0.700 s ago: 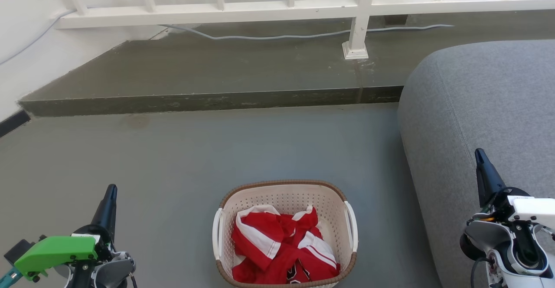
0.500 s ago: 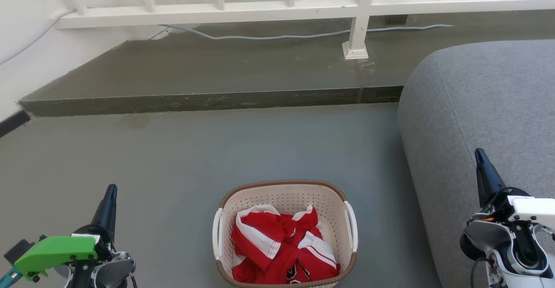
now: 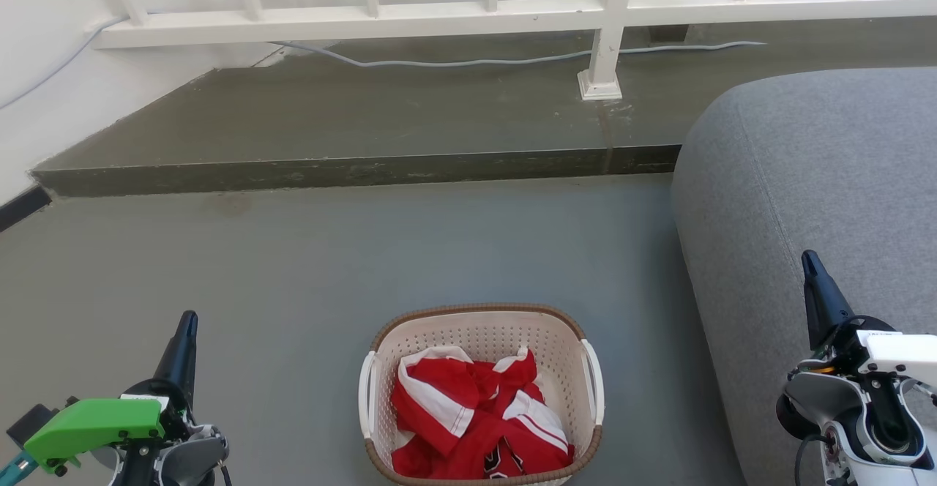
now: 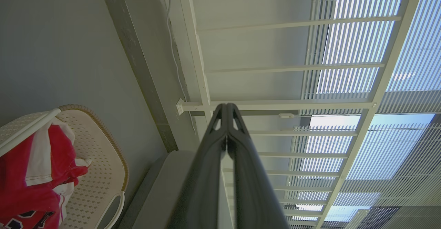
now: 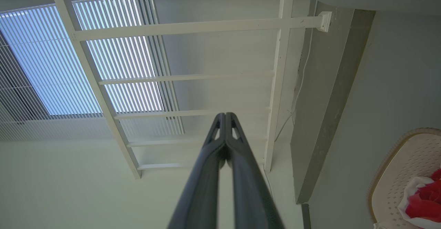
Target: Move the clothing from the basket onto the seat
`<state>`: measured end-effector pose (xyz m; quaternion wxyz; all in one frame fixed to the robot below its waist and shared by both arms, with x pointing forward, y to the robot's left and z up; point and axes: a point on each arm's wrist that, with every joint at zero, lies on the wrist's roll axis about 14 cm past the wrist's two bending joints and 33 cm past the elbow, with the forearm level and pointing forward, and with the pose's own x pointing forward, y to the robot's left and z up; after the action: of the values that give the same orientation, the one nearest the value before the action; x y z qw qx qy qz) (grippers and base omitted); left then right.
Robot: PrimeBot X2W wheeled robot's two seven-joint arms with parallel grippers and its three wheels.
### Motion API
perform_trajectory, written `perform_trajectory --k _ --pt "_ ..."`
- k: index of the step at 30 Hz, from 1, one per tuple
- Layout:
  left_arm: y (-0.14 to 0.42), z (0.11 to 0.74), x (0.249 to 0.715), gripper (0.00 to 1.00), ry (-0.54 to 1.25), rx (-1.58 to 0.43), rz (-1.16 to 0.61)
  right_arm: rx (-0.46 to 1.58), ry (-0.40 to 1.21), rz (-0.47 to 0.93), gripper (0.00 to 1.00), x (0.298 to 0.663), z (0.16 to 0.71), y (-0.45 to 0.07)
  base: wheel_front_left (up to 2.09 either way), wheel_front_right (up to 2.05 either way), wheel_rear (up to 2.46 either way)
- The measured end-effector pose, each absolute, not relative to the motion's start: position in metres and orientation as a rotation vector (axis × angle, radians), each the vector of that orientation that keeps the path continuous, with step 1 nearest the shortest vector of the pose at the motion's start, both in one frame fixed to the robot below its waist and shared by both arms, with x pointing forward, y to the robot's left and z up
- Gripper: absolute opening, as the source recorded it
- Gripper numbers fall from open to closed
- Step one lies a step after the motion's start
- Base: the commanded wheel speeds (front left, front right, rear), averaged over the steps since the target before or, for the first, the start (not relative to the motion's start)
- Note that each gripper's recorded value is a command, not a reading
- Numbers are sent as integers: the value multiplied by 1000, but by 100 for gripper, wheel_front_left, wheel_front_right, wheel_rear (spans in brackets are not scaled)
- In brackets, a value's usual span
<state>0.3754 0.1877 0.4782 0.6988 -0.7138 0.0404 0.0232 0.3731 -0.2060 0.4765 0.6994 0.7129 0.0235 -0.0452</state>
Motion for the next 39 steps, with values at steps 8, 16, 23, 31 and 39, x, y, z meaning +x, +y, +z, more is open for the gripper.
perform_trajectory --k 8,16,23,31,39 --pt "188 478 375 0 90 -1591 52 1589 52 -101 0 373 476 -206 0 0 0" --pt "188 478 375 0 90 -1591 52 1589 52 -101 0 373 476 -206 0 0 0" --pt "177 437 353 100 196 -1618 147 1620 159 -208 100 348 433 -196 0 0 0" --pt "174 442 354 100 184 -1588 134 1587 161 -206 100 348 434 -193 0 0 0" --pt "169 450 357 100 169 -1511 106 1485 153 -189 100 351 441 -191 0 0 0"
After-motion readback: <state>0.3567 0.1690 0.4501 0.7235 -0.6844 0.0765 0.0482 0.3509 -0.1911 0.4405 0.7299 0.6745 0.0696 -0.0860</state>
